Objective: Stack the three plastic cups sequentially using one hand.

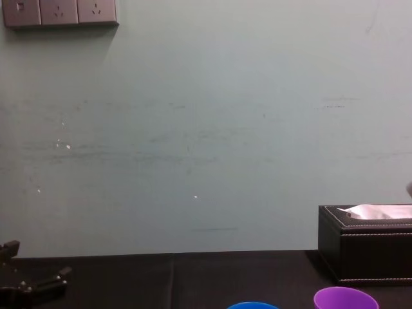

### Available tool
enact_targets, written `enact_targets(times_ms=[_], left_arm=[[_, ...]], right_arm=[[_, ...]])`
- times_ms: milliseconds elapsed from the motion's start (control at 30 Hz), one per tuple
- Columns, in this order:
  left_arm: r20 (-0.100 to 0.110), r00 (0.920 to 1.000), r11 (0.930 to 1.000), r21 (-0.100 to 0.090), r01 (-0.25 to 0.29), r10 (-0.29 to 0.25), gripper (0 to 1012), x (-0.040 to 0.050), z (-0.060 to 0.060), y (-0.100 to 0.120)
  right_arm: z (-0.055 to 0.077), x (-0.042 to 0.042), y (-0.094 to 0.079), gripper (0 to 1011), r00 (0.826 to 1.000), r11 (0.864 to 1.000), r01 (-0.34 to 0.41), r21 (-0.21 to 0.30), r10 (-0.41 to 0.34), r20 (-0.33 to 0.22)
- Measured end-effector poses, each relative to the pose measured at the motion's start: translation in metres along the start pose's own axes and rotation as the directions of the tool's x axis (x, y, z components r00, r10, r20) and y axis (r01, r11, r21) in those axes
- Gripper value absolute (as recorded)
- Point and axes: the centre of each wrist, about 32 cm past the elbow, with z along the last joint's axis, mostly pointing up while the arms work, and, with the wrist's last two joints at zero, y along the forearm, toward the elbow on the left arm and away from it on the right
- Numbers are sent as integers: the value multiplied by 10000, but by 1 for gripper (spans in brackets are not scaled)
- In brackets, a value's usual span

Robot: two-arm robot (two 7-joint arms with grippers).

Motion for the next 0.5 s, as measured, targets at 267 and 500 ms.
enact_targets(times_ms=[267,500], left_arm=[[0,10000,10000,0,-1,1,1000,0,0,0],[0,10000,10000,0,-1,1,1000,0,0,0]], right_arm=[[2,2,5,1000,10000,10000,-13,32,13,-12],[1,2,4,1000,10000,10000,-15,29,15,-11]])
